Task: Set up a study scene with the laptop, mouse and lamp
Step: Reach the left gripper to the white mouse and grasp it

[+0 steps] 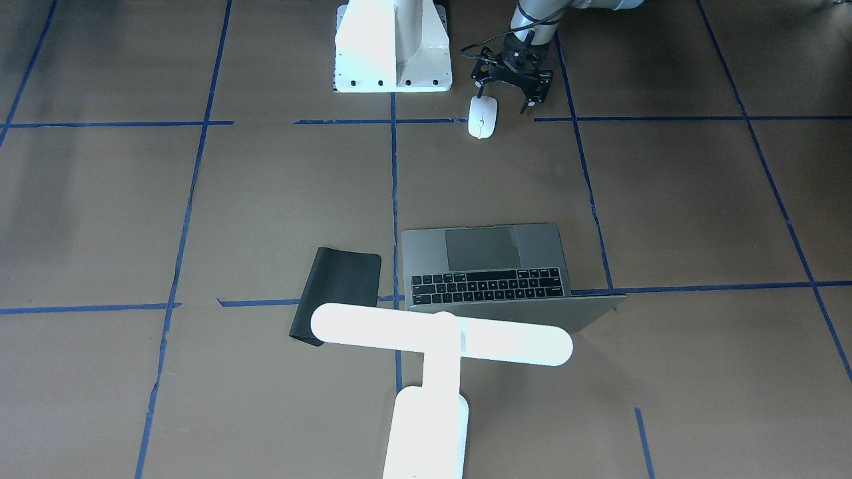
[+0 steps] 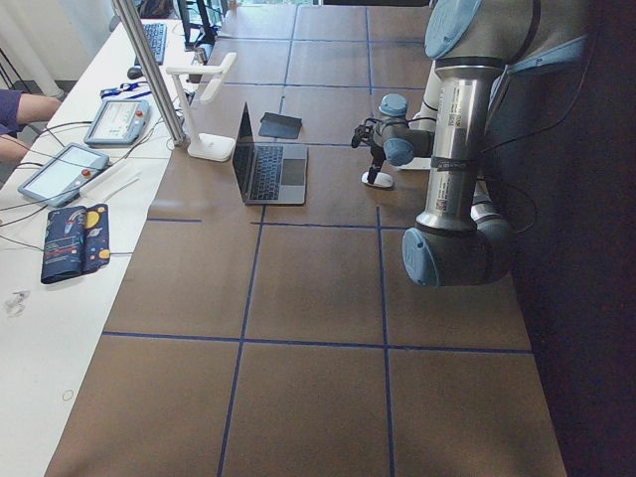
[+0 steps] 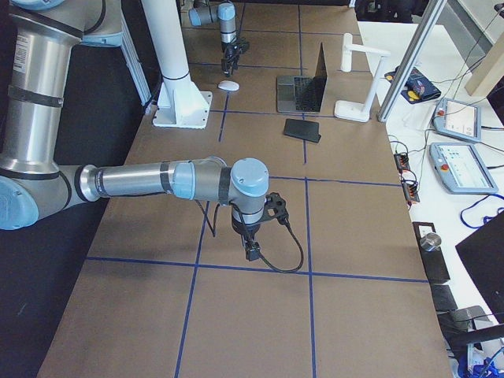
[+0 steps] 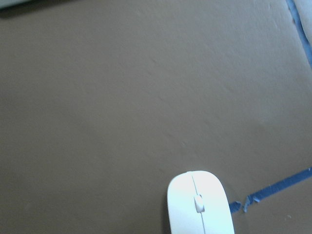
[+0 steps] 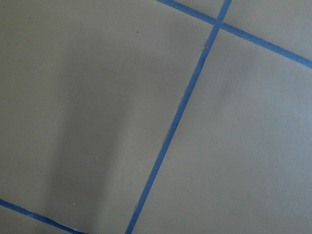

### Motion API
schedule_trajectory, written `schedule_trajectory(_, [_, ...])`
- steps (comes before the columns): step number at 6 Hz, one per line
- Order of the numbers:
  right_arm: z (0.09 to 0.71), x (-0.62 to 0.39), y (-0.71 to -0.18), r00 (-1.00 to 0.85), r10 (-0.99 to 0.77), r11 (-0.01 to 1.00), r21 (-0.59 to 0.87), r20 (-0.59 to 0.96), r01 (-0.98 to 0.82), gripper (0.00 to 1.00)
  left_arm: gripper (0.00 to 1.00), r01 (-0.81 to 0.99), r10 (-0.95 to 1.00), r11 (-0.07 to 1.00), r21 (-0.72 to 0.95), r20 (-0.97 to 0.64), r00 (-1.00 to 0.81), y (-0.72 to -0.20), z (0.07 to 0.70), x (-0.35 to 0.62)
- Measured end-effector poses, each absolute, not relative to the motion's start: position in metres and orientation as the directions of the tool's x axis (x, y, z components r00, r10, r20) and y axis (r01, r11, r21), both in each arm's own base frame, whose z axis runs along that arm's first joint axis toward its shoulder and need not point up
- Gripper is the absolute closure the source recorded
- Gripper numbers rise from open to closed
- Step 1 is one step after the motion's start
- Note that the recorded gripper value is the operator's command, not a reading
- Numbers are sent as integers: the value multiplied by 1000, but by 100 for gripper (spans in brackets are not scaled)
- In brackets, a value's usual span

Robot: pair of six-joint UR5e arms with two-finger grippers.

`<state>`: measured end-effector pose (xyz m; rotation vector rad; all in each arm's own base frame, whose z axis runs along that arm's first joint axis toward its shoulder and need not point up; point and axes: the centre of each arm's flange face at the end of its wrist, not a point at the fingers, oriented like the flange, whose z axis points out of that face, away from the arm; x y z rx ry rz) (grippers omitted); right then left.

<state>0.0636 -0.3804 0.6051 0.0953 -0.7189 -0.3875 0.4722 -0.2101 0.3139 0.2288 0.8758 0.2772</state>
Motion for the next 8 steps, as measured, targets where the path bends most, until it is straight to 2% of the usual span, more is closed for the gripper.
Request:
schedule_trajectory(3, [610,68,-371,689,-359,932,204,630,300,0,0,-11,148,983,185,-747,648,-172,315,503])
schedule_trajectory(7, [614,70,-369,691,-350,935,194,632,296,0,0,-49,198,974,221,-724,661,-168,322,528])
schedule_trajectory(8, [614,70,-369,692,-349,936,192,632,296,0,14,-70,230,967,246,-715,660,-170,322,528])
